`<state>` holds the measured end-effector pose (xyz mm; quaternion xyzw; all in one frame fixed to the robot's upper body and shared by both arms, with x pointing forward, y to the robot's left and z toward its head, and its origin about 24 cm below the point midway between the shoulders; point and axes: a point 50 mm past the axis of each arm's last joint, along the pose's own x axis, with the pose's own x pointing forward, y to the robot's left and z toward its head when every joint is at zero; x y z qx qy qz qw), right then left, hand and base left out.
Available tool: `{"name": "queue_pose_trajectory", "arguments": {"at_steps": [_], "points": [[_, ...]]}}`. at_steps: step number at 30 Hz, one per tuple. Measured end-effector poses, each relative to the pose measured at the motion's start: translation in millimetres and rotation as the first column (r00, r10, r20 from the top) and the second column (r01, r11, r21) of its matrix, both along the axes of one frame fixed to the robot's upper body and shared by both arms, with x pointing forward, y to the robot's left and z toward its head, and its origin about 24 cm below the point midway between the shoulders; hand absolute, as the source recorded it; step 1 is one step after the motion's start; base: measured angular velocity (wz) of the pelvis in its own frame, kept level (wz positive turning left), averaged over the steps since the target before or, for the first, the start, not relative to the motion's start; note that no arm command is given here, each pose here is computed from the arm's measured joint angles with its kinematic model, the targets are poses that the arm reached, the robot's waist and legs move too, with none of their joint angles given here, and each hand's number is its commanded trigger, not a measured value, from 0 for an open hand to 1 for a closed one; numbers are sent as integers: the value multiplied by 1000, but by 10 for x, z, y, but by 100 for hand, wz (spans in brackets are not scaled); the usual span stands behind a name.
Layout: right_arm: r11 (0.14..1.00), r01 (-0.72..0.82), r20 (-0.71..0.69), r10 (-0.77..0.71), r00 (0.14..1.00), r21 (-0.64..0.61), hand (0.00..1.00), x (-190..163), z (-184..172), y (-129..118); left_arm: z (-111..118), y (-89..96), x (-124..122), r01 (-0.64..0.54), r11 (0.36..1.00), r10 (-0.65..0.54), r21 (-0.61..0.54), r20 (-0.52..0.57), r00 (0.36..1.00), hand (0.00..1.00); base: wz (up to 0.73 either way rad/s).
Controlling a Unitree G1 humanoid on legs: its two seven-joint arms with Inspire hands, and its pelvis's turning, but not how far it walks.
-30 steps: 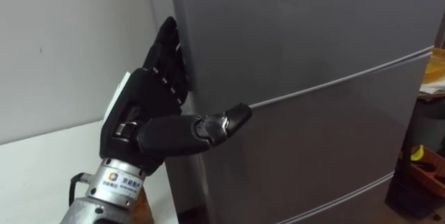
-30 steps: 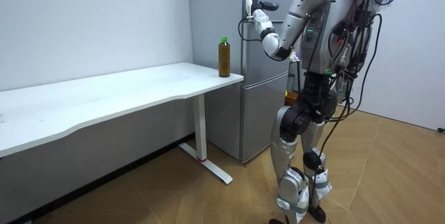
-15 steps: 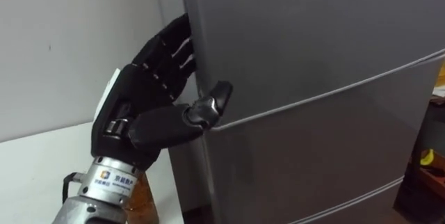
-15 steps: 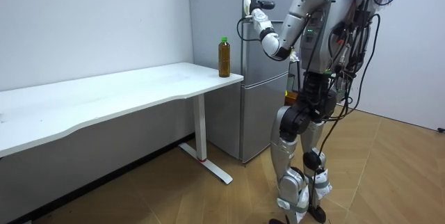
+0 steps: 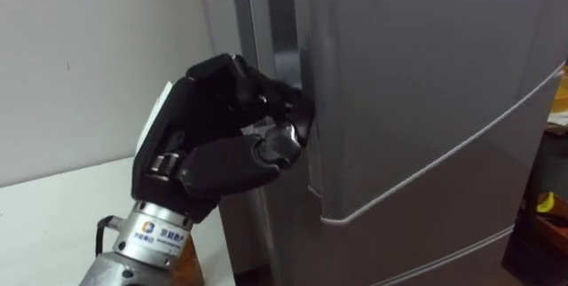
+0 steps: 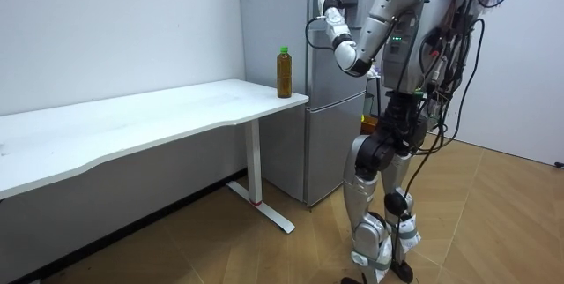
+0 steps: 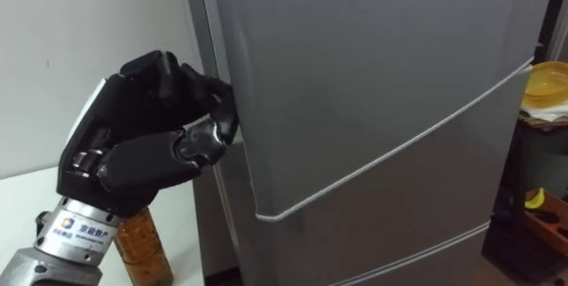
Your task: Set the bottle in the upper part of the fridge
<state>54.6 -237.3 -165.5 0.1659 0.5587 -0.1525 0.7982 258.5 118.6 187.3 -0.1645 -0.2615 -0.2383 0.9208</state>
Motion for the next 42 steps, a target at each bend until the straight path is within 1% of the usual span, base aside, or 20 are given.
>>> {"name": "queue_pose_trajectory", "arguments": {"at_steps": [2,4,5,7,11,12,13,33,42], "points": [[1000,0,0,0,1000,0,0,0,0,-1,-4,-35,-9,24,1000,-24,9,4,1000,48,0],[1000,0,0,0,1000,0,0,0,0,0,-7,-60,-16,42,999,-42,16,8,999,29,0],[1000,0,0,0,1000,0,0,0,0,0,-7,-63,-18,48,999,-48,19,11,999,26,0],[1000,0,0,0,1000,0,0,1,0,0,-7,-64,-18,50,999,-50,20,12,999,14,0],[1000,0,0,0,1000,0,0,0,0,1,-6,-71,-23,63,998,-63,27,18,998,6,0],[1000,-1,-1,1,1000,0,0,0,0,1,-6,-72,-24,64,998,-65,28,19,998,2,-3],[1000,-3,0,3,1000,0,0,3,0,3,-6,-72,-24,64,998,-65,28,19,998,0,-5],[1000,-10,1,10,1000,8,0,-14,-2,4,-5,-105,-49,129,989,-133,72,49,990,0,-1],[1000,-13,5,13,1000,12,0,-9,0,2,-20,-187,-77,188,977,-194,96,55,979,0,0]]}}
